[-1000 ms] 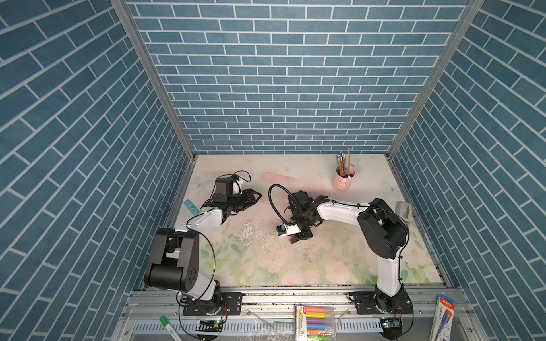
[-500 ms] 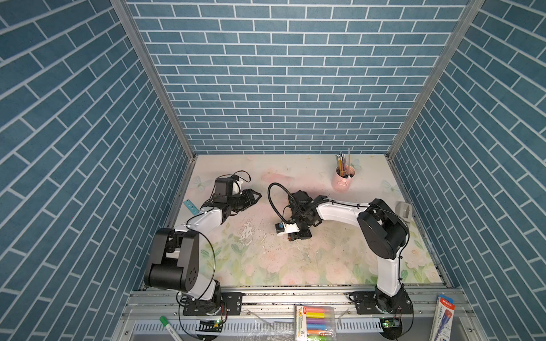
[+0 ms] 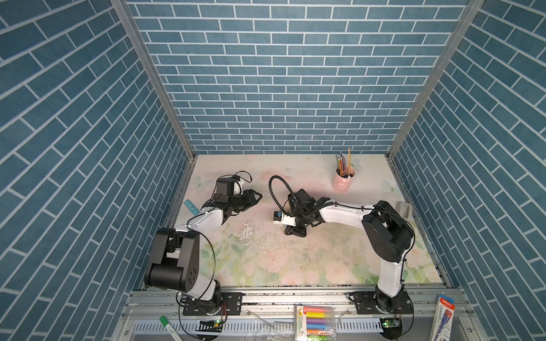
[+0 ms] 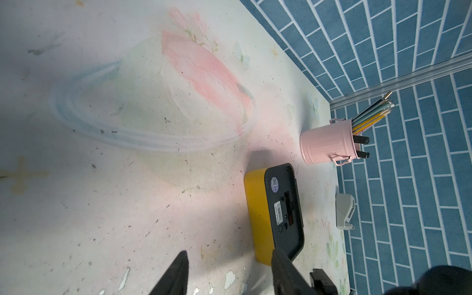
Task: Insert the battery into the alarm
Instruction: Pick up the battery at the center of the board, then install the battery in the alarm.
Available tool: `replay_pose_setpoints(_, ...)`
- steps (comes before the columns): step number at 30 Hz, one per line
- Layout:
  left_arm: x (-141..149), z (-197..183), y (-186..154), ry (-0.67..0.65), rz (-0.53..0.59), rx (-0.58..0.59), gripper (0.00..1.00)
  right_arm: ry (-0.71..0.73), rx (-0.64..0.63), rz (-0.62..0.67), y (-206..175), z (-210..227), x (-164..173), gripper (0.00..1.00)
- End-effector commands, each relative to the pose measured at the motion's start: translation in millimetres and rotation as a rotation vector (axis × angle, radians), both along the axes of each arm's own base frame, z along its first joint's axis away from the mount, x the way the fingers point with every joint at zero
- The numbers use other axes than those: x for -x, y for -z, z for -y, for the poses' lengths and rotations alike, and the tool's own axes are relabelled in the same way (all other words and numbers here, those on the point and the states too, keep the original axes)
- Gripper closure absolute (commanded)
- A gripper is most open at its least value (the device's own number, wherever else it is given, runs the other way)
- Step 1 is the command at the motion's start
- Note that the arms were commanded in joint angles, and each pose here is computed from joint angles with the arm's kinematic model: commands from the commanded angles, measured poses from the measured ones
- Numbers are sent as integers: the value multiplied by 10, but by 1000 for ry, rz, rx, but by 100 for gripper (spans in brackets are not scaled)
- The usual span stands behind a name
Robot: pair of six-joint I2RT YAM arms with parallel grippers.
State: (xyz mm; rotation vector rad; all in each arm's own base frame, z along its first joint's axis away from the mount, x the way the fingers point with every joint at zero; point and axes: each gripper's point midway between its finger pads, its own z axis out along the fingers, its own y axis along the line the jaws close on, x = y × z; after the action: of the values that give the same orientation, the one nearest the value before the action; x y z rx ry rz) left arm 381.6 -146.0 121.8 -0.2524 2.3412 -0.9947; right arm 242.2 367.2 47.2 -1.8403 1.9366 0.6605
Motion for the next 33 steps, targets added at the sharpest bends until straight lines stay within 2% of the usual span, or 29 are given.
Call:
replay_pose_setpoints(1, 23, 75, -76, 20, 36, -11, 46, 196, -180, -27, -514, -106, -271, 98)
replay_pose_setpoints(5, 23, 205, -138, 59, 64, -35, 46, 377, -324, -52, -902, 34, -554, 98)
replay_pose_setpoints(9, 37, 370, -181, 107, 91, -68, 46, 582, -403, -74, -1105, 328, -860, 99)
replay_pose_setpoints(18, 66, 880, -47, 209, 78, -81, 46, 935, -456, -40, -992, 790, -1358, 100)
replay_pose_setpoints(29, 19, 1315, 203, 265, 13, -25, 46, 1132, -653, -41, -810, 898, -1531, 100)
replay_pose_setpoints(33, -22, 1396, 283, 266, -9, 5, 46, 1141, -659, -43, -688, 849, -1496, 100)
